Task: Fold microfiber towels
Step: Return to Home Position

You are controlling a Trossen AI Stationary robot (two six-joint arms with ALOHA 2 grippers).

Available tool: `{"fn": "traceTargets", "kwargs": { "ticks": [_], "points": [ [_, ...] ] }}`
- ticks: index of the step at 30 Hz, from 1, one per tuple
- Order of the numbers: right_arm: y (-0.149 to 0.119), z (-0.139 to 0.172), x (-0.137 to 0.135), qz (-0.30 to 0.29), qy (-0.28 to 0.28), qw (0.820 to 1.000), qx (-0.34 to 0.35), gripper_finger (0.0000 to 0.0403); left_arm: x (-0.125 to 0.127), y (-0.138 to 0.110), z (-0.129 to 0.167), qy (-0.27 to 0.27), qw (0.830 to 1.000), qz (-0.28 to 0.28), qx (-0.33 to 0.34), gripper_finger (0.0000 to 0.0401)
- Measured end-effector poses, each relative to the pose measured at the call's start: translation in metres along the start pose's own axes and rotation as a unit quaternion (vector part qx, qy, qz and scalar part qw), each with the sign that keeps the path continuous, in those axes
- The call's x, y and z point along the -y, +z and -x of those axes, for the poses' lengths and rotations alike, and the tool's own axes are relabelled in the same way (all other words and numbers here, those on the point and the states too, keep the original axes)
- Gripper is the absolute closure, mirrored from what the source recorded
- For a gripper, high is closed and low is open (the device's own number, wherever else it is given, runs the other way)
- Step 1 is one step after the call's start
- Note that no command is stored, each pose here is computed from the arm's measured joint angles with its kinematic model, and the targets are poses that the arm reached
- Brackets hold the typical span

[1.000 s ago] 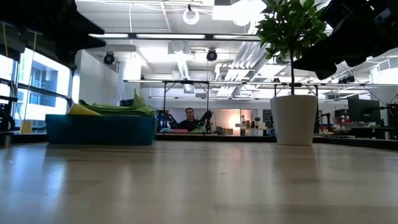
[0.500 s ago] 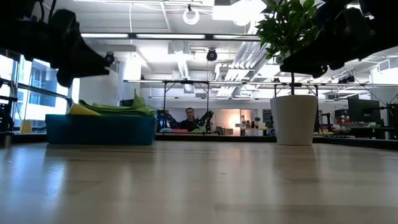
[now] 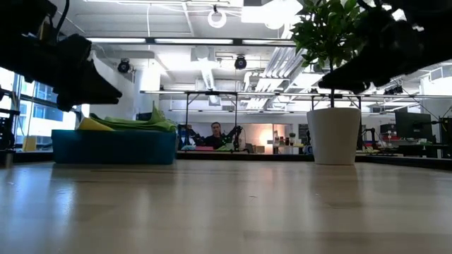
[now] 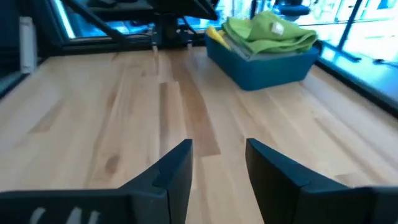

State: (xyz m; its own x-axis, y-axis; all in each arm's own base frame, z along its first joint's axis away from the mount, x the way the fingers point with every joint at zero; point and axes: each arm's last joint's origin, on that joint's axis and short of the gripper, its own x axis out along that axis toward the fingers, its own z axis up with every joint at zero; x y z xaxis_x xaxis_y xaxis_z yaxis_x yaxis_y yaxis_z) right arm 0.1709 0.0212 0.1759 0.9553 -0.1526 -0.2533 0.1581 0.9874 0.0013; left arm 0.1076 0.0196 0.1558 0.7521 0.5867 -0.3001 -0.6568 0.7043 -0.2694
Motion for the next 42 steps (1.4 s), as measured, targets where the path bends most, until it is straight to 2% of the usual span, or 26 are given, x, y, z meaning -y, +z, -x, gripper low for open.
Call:
{"fn": "traceTargets", "kwargs": {
  "ticks": [3, 9, 14, 17, 19, 21, 24, 27, 35, 42],
  "points": [
    [-0.015, 0.003, 0.001, -0.019, 0.021, 0.999, 0.014, 0.0271, -0.004, -0.003, 0.000, 0.037, 0.999, -0.013, 0.000, 0.0268],
    [-0.036, 0.013, 0.006, -0.033, 0.024, 0.998, 0.054, 0.0288, -0.004, -0.002, 0.000, 0.050, 0.999, -0.022, 0.005, 0.0268],
    [-0.038, 0.013, 0.009, 0.006, -0.013, 0.999, 0.048, 0.0290, -0.004, -0.003, 0.000, 0.047, 0.998, -0.051, 0.002, 0.0268],
    [-0.039, 0.013, 0.011, -0.009, -0.059, 0.997, 0.045, 0.0290, -0.004, -0.003, 0.000, 0.047, 0.998, -0.052, 0.002, 0.0268],
    [-0.042, 0.013, 0.013, -0.007, -0.089, 0.996, 0.031, 0.0290, -0.004, -0.003, 0.000, 0.047, 0.998, -0.046, 0.003, 0.0268],
    [-0.047, 0.013, 0.015, 0.024, -0.104, 0.994, 0.004, 0.0290, -0.004, -0.003, 0.000, 0.047, 0.998, -0.045, 0.003, 0.0268],
    [-0.055, 0.013, 0.015, 0.082, -0.103, 0.991, -0.039, 0.0290, -0.004, -0.003, 0.000, 0.047, 0.998, -0.045, 0.003, 0.0268],
    [-0.062, 0.014, 0.015, 0.111, -0.087, 0.987, -0.073, 0.0290, -0.004, -0.003, 0.000, 0.047, 0.998, -0.045, 0.003, 0.0268],
    [-0.074, 0.016, 0.017, 0.127, -0.085, 0.979, -0.133, 0.0290, -0.004, -0.003, 0.000, 0.047, 0.998, -0.045, 0.003, 0.0268],
    [-0.073, 0.020, 0.018, 0.128, -0.083, 0.979, -0.134, 0.0290, -0.004, -0.002, 0.001, 0.045, 0.998, -0.042, 0.006, 0.0268]
  ]
}}
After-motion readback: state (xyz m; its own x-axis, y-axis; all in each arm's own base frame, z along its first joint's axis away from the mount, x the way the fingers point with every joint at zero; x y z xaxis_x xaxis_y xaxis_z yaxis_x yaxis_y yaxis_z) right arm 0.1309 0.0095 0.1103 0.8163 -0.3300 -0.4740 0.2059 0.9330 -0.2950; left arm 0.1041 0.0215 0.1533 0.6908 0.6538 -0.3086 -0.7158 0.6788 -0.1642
